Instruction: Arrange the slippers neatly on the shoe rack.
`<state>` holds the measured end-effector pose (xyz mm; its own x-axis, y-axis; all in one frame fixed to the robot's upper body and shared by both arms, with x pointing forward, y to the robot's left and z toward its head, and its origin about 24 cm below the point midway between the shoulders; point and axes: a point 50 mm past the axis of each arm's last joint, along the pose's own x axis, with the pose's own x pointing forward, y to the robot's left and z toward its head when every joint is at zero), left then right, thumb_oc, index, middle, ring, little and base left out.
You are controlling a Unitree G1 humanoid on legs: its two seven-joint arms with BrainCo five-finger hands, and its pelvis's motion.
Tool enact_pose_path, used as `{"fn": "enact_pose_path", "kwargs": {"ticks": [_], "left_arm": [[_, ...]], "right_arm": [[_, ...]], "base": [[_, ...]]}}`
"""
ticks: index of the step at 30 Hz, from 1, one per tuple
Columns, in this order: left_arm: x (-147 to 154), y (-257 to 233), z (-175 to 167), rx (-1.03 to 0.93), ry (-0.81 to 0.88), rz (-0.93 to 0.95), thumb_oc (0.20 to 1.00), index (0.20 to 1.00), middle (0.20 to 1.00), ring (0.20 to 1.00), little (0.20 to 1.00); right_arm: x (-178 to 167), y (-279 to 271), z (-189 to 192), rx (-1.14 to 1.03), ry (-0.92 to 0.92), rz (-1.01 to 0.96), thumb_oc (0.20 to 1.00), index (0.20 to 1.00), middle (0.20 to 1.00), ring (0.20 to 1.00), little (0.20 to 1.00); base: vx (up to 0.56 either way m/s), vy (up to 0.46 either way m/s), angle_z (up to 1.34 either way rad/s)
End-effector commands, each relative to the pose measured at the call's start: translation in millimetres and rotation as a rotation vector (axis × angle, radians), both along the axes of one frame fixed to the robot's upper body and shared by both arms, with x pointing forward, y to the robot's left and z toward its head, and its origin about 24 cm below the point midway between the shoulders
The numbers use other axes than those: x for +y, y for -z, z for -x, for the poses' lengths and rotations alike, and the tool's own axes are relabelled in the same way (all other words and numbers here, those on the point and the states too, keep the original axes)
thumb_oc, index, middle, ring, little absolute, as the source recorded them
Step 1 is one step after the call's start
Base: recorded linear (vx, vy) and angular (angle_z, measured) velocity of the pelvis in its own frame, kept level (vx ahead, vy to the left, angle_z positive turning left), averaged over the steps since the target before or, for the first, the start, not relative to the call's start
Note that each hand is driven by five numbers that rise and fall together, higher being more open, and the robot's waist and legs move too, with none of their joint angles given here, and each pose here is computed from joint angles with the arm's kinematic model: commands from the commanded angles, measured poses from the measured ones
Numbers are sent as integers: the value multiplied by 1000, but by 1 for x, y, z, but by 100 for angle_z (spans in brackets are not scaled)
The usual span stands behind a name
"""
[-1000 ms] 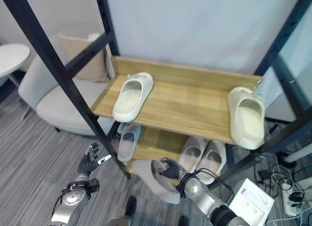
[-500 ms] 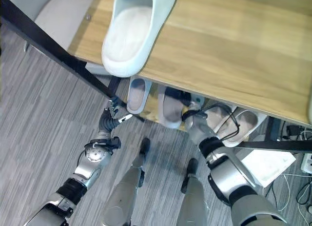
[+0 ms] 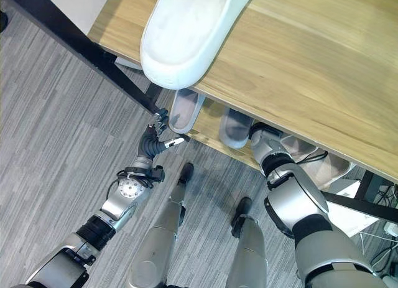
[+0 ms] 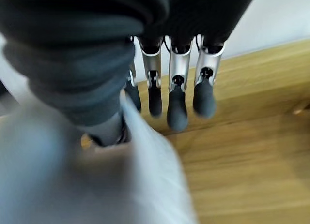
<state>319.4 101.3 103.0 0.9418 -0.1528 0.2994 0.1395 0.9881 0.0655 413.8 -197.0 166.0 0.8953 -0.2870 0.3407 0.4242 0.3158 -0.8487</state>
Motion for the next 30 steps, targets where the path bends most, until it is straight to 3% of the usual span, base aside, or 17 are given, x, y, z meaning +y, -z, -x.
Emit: {"fn": "enact_pose_path", "kwargs": {"ticks": [1, 7, 16, 30], "left_arm": [[-7, -29, 1, -122, 61, 59, 1000, 1000, 1000, 1000, 1000], [-4, -31, -1, -126, 37, 62, 1000, 1000, 1000, 1000, 1000], [12, -17, 0, -72, -48, 34, 1000, 1000, 1000, 1000, 1000], [12, -16, 0, -67, -49, 15, 1000, 1000, 1000, 1000, 1000]], "right_arm": [[4, -16, -4, -38, -28, -37, 1000, 1000, 1000, 1000, 1000], [18, -15, -3, -91, -69, -183, 1000, 1000, 1000, 1000, 1000], [37, 17, 10, -178, -79, -653, 1000, 1000, 1000, 1000, 1000], [51, 48, 13, -55, -57, -829, 1000, 1000, 1000, 1000, 1000]], "base": [[31, -10, 5], [5, 2, 1], [14, -2, -1], [-3, 3, -4]]}}
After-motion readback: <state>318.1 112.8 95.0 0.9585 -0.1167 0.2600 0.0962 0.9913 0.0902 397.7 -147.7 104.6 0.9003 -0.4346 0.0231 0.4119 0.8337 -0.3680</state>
